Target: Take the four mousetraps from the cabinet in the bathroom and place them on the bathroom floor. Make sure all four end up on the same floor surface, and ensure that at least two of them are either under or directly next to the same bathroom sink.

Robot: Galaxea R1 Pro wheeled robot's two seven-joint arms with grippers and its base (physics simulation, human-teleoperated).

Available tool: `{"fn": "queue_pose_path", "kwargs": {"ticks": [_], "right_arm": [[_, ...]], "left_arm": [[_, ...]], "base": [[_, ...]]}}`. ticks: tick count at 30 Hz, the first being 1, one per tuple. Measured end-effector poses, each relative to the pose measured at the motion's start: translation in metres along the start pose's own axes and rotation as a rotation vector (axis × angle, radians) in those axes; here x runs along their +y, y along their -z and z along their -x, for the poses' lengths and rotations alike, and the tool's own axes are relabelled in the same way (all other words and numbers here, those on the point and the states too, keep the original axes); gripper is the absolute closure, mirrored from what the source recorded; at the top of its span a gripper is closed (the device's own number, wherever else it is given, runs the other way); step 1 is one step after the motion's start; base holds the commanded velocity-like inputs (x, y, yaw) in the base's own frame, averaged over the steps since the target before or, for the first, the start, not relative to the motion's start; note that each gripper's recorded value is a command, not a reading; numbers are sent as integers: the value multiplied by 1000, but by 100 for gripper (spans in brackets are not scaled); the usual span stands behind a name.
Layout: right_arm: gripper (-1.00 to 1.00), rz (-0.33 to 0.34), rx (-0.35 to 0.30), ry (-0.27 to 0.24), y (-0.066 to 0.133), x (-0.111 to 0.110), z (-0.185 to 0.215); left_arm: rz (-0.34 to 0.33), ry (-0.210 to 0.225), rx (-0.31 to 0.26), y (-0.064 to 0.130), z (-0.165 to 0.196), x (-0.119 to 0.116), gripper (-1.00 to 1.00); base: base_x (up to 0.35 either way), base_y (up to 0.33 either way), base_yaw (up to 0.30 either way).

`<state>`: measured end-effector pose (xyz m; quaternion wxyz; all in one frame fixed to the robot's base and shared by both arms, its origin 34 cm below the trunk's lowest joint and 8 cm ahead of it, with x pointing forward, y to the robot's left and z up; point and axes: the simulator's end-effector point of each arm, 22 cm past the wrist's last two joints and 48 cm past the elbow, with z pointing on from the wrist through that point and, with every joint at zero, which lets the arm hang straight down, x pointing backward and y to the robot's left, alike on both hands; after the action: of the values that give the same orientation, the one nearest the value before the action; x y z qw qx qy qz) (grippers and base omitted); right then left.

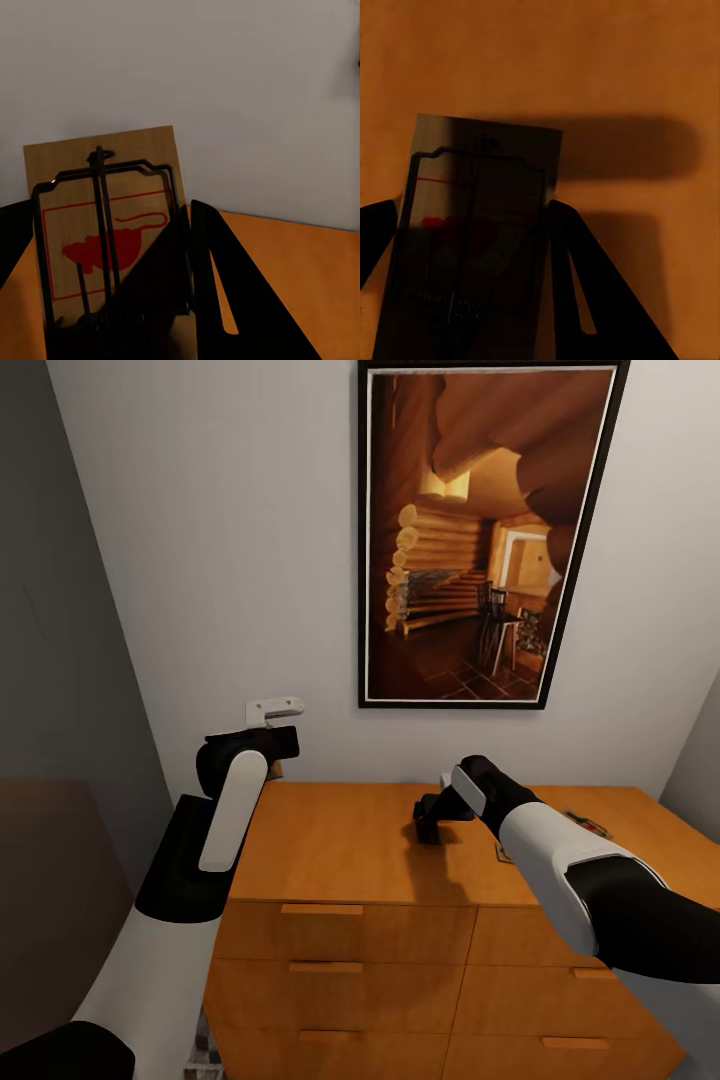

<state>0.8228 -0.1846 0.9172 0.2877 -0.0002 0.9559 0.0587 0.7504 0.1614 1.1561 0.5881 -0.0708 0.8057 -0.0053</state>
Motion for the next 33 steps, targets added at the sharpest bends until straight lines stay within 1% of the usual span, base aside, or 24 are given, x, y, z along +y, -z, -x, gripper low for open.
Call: {"fn": "queue_pose_path", "kwargs": {"ticks": [5, 9, 13, 14, 18, 19, 24, 30, 33], "right_arm": [[100, 3, -3, 1, 0, 1, 1], [100, 10, -16, 6, 3, 5, 6], [100, 21, -79, 31, 16, 15, 28], [100, 24, -103, 47, 20, 19, 34], [100, 31, -132, 85, 24, 30, 36], [100, 38, -134, 101, 29, 35, 36], [100, 54, -125, 139, 41, 46, 28], [100, 64, -121, 153, 47, 51, 22], [100, 70, -139, 156, 51, 54, 26]], "left_arm": [[0, 0, 0, 0, 0, 0, 100], [0, 0, 0, 0, 0, 0, 100], [0, 0, 0, 0, 0, 0, 100], [0, 0, 0, 0, 0, 0, 100], [0, 0, 0, 0, 0, 0, 100], [1, 0, 0, 0, 0, 0, 100], [2, 0, 0, 0, 0, 1, 100], [3, -1, 0, 0, 0, 1, 100], [3, -1, 0, 0, 0, 1, 100]], "base": [[0, 0, 0], [0, 0, 0], [0, 0, 0], [0, 0, 0], [0, 0, 0], [0, 0, 0], [0, 0, 0], [0, 0, 0], [0, 0, 0]]}}
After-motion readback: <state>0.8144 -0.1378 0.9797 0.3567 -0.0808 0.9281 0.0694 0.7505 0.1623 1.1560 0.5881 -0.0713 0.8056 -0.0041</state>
